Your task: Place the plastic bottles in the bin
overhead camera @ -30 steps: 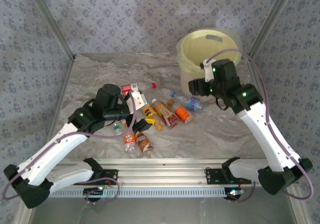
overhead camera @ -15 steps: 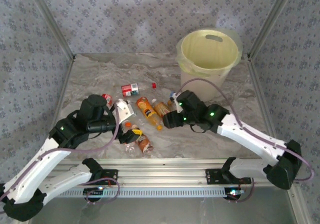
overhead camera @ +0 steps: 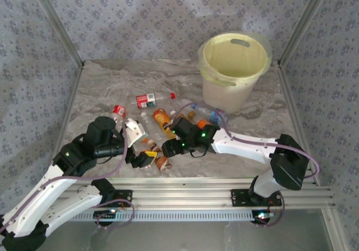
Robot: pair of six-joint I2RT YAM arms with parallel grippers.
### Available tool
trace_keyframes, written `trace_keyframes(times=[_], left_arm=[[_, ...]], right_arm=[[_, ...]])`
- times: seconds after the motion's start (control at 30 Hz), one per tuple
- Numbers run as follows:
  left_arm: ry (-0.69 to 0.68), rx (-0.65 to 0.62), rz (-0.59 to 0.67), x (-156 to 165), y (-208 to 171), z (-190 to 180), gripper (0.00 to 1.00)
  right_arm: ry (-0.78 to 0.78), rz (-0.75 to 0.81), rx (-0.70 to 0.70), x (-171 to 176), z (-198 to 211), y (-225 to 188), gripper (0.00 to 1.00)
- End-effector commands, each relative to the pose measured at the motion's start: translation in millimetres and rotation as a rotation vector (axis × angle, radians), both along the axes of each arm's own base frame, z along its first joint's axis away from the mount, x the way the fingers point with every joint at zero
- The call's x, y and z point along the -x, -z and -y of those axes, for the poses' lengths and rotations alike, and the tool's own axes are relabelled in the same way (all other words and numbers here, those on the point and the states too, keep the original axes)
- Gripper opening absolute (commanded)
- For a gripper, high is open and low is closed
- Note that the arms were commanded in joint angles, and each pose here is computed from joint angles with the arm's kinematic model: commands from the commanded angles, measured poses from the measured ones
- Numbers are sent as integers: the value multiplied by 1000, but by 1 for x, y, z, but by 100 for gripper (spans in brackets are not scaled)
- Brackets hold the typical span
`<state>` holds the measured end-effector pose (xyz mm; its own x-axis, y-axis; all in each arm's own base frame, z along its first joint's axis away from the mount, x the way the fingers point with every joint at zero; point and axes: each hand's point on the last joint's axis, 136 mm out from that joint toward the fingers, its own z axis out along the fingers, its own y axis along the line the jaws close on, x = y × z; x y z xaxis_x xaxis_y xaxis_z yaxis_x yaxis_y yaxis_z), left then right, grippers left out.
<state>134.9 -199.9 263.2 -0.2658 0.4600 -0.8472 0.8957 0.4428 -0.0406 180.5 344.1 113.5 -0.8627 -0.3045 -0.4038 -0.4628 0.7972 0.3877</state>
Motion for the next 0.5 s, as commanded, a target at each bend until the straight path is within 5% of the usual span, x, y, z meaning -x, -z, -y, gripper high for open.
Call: trace_keyframes(times=[0.0, 0.47], left_arm=[[20, 58, 18, 3, -9, 6, 100], [-21, 74, 66, -2, -10, 0, 100]], right_arm=[[-9, -43, -20, 7, -12, 9, 79], [-70, -140, -14, 25, -36, 40, 85]])
